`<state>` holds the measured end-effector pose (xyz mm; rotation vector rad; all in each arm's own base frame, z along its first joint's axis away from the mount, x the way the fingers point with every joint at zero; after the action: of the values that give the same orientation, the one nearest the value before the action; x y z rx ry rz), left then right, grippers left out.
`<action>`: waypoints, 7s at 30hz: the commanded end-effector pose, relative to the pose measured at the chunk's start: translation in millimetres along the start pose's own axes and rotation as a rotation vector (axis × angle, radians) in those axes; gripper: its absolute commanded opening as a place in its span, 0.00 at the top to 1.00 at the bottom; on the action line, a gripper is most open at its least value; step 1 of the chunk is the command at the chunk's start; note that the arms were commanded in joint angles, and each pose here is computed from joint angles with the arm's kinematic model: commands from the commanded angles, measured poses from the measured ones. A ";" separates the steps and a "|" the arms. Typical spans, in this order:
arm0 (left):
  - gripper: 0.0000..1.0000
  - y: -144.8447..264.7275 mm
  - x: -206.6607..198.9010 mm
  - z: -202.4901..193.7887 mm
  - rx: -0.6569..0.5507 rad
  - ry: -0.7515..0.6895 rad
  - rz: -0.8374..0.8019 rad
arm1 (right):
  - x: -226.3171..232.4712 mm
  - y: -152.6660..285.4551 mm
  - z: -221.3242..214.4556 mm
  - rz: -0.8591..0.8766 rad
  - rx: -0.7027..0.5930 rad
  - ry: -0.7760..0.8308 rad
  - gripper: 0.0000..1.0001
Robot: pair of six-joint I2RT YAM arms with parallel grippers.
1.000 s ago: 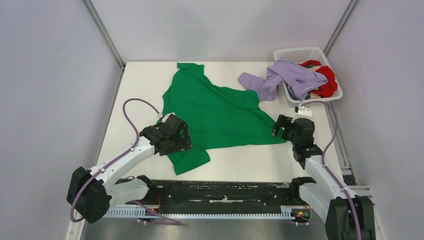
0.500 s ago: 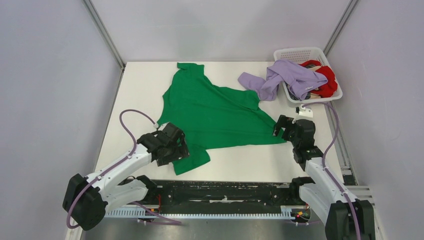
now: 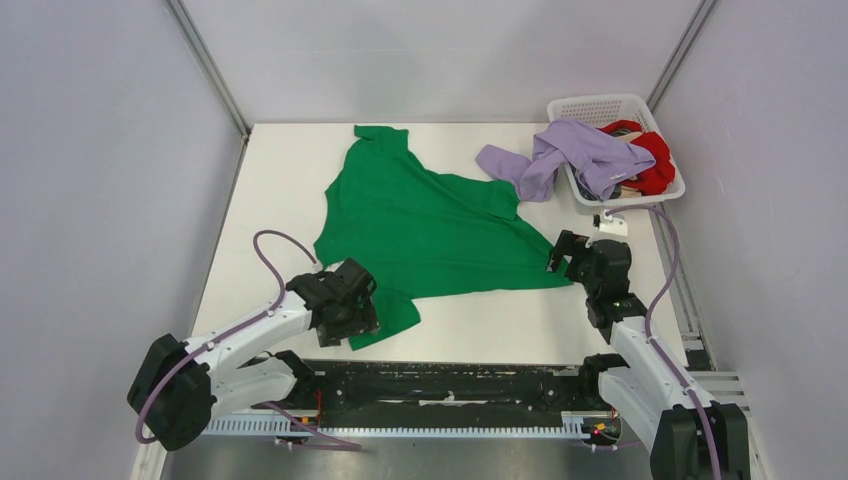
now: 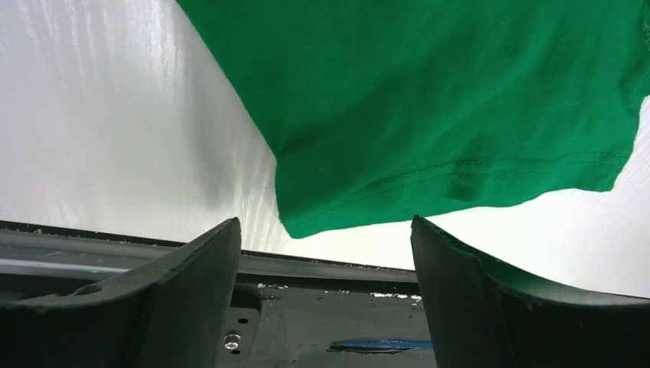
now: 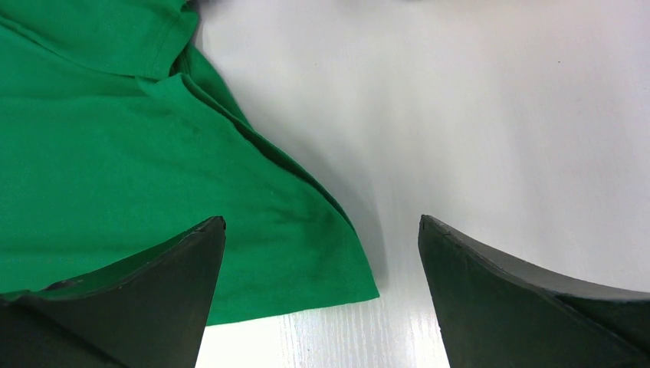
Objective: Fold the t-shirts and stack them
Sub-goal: Flatten out the tshirt
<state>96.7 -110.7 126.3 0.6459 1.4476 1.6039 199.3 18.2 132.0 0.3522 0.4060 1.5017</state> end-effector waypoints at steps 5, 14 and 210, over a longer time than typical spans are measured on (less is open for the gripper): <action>0.22 -15.0 -12.7 -4.2 0.008 0.013 0.009 | -2.8 -0.9 3.3 -0.034 -0.035 0.001 0.02; 0.66 -18.2 -10.8 -9.8 0.005 0.007 0.036 | -2.2 -2.7 2.3 -0.029 -0.023 0.004 0.02; 0.00 -112.7 -193.0 372.2 -0.511 0.311 -0.447 | 147.1 -210.4 103.8 0.301 -0.067 0.253 0.02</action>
<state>513.5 -82.3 113.2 -0.0866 1.1906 1.7041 427.4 161.2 113.6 0.2139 0.5457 1.8751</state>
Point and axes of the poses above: each gripper's point midway between its finger pads, its own y axis back along the fingers, its own x axis along the line the jaws close on, z = x × y, the point moved 10 cm from there along y, back along the fingers, and after that the axes turned 14 degrees about y, right-handed, at the moved point
